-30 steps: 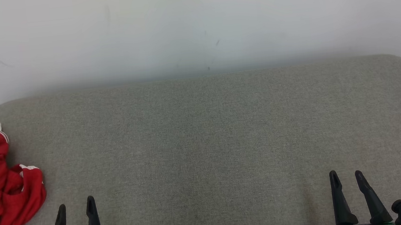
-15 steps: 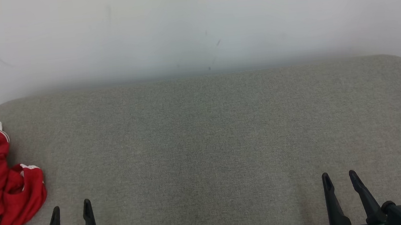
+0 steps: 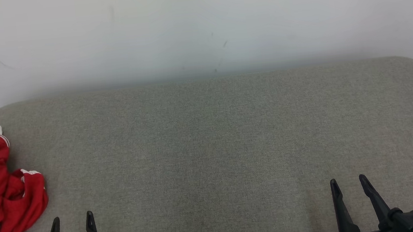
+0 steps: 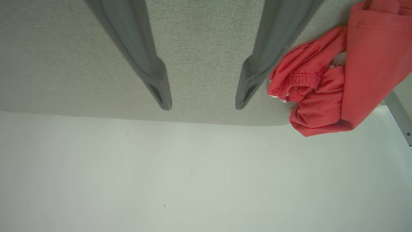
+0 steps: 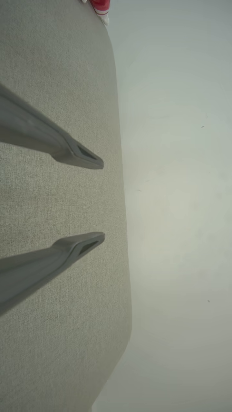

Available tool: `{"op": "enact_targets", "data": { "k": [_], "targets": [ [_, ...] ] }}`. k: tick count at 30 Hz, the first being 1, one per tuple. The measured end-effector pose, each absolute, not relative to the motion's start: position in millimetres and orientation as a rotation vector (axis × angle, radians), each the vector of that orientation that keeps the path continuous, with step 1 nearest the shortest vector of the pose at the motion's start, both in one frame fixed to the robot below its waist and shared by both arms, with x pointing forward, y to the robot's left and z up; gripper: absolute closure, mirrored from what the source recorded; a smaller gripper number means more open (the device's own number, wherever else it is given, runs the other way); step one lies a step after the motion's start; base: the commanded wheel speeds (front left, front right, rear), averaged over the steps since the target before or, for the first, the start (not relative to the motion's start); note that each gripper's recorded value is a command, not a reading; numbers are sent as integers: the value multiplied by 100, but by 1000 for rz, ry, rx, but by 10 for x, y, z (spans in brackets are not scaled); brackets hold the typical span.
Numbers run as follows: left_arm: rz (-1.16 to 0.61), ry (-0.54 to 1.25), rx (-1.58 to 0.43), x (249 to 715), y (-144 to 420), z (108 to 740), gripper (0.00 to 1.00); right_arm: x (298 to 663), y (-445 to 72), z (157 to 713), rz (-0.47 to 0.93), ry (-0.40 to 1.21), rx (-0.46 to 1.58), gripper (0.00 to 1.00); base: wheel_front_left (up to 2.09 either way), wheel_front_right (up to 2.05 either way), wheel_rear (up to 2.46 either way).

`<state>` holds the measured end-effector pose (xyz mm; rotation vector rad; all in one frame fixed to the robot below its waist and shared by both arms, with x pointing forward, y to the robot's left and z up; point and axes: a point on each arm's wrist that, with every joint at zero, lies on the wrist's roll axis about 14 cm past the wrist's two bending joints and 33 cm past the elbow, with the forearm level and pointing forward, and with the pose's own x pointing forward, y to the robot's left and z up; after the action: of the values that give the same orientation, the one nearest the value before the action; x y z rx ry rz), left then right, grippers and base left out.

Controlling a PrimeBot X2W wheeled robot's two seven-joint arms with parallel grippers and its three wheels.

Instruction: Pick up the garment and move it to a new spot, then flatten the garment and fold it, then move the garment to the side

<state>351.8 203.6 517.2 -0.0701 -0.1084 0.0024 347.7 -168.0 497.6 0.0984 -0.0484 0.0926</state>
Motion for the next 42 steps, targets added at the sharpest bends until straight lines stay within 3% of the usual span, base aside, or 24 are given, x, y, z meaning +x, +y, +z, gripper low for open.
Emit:
{"op": "enact_targets", "data": {
  "k": [42],
  "targets": [
    [5, -114, -15, 3497, 2056, 5160, 0, 3485, -1715, 4952, 88, -48, 57, 0, 0, 0, 0]
  ]
}}
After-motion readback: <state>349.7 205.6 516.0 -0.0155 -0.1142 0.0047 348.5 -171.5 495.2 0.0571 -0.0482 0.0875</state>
